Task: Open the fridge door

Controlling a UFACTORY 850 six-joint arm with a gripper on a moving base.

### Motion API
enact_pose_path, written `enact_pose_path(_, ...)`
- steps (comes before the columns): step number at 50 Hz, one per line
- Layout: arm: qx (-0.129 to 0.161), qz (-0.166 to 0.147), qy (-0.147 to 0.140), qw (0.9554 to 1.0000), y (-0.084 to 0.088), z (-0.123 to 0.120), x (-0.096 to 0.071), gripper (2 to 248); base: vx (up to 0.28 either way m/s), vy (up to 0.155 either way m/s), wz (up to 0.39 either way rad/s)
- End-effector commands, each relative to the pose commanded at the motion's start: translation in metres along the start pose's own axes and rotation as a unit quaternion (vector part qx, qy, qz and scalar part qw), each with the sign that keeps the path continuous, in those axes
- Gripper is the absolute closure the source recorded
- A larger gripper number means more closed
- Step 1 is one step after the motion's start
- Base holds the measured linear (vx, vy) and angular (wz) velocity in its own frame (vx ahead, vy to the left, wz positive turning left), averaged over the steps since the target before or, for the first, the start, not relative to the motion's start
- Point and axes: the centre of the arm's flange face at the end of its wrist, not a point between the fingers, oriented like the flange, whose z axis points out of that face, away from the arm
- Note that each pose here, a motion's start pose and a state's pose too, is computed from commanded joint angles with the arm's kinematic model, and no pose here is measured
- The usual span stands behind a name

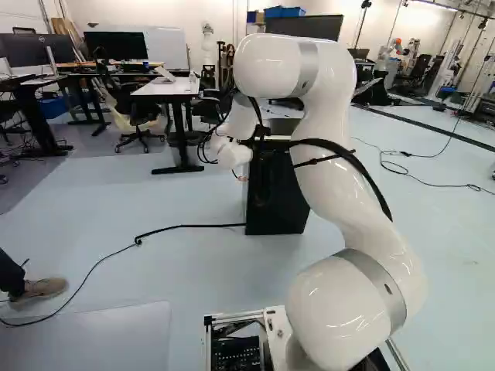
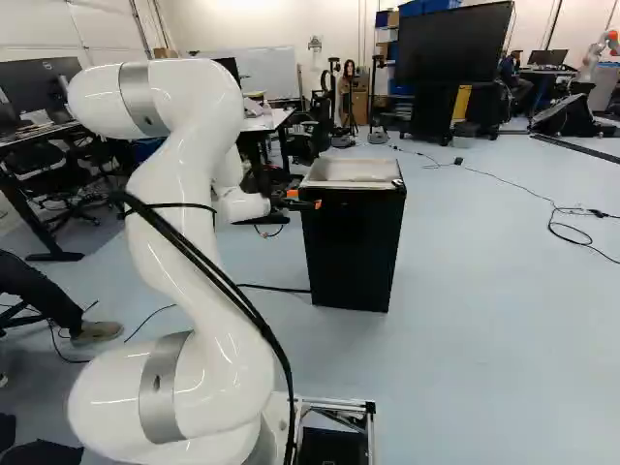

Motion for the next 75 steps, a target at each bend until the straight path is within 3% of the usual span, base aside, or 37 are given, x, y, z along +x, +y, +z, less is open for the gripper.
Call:
enact_pose_path(20, 0.006, 0.000, 0.001, 1.0000, -0.007, -0.003, -0.001, 3, 0.001, -0.003, -0.017)
enact_pose_path(46, 0.033, -0.010, -0.001, 0.9994, -0.026, -0.031, -0.009, 3, 0.000, 0.000, 0.000)
enact_pose_path(75, 0.035, 0.002, 0.007, 0.9994, -0.047, -0.013, -0.008, 3, 0.000, 0.000, 0.000)
